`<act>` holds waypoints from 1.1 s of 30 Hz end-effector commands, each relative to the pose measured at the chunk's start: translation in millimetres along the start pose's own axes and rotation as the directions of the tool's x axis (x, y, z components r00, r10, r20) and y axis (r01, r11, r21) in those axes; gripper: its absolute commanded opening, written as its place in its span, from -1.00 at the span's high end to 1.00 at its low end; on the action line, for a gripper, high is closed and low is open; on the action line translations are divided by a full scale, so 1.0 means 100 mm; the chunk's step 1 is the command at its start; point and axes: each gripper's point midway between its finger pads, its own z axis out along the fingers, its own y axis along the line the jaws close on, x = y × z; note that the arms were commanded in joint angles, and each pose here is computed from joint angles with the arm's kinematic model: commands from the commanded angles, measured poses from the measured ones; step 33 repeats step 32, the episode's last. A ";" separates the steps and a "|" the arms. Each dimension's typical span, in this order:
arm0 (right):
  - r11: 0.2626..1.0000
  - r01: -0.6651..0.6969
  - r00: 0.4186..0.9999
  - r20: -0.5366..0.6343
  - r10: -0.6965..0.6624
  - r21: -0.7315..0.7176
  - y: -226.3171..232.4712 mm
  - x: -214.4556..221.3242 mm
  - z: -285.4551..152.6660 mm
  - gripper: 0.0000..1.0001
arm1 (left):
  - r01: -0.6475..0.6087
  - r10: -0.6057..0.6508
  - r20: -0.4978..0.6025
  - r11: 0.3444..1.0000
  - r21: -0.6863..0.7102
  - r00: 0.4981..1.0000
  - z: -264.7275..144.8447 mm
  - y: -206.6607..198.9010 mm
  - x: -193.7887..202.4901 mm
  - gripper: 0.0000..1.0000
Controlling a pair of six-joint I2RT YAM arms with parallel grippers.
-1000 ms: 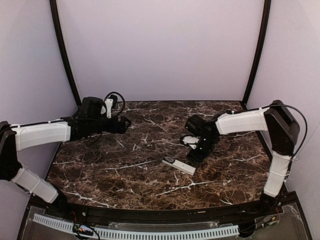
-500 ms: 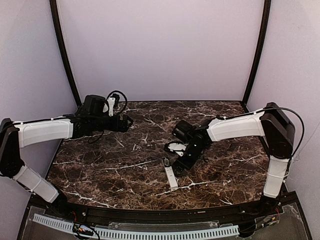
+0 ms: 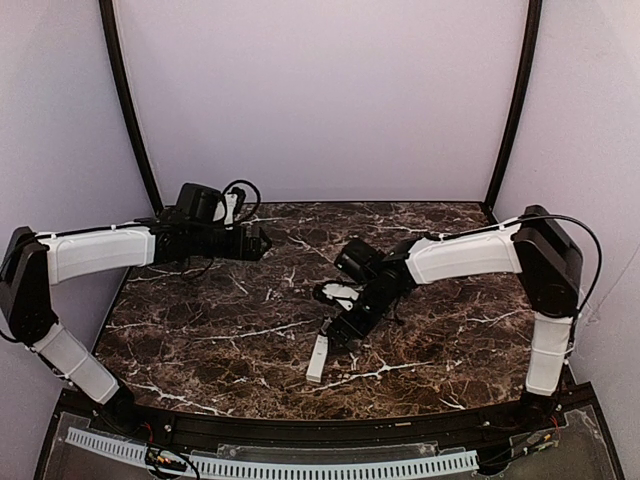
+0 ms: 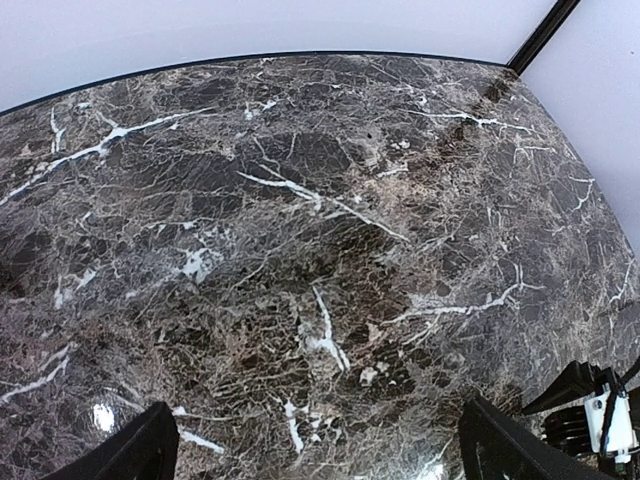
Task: Load the batteries into the remote control
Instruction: Move the remote control to the center of the board, then reset both arms
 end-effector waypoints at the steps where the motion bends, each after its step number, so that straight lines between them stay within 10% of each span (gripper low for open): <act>1: 0.999 -0.020 0.992 0.124 0.025 -0.044 -0.03 -0.12 -0.37 -0.97 | 0.004 -0.004 -0.085 1.000 -0.002 0.996 0.03 -0.02 0.01 -0.97; 13: 0.984 -0.141 0.844 0.505 0.179 -0.112 -0.65 -0.39 -1.18 -0.97 | -0.006 -0.008 -0.091 0.989 -0.148 0.996 -0.06 0.26 0.10 -0.97; 33: 0.949 -0.130 0.741 0.608 0.286 -0.287 -0.62 -0.08 -0.91 -0.97 | 0.061 -0.068 -0.082 0.995 -0.082 0.994 0.03 0.35 0.77 -0.97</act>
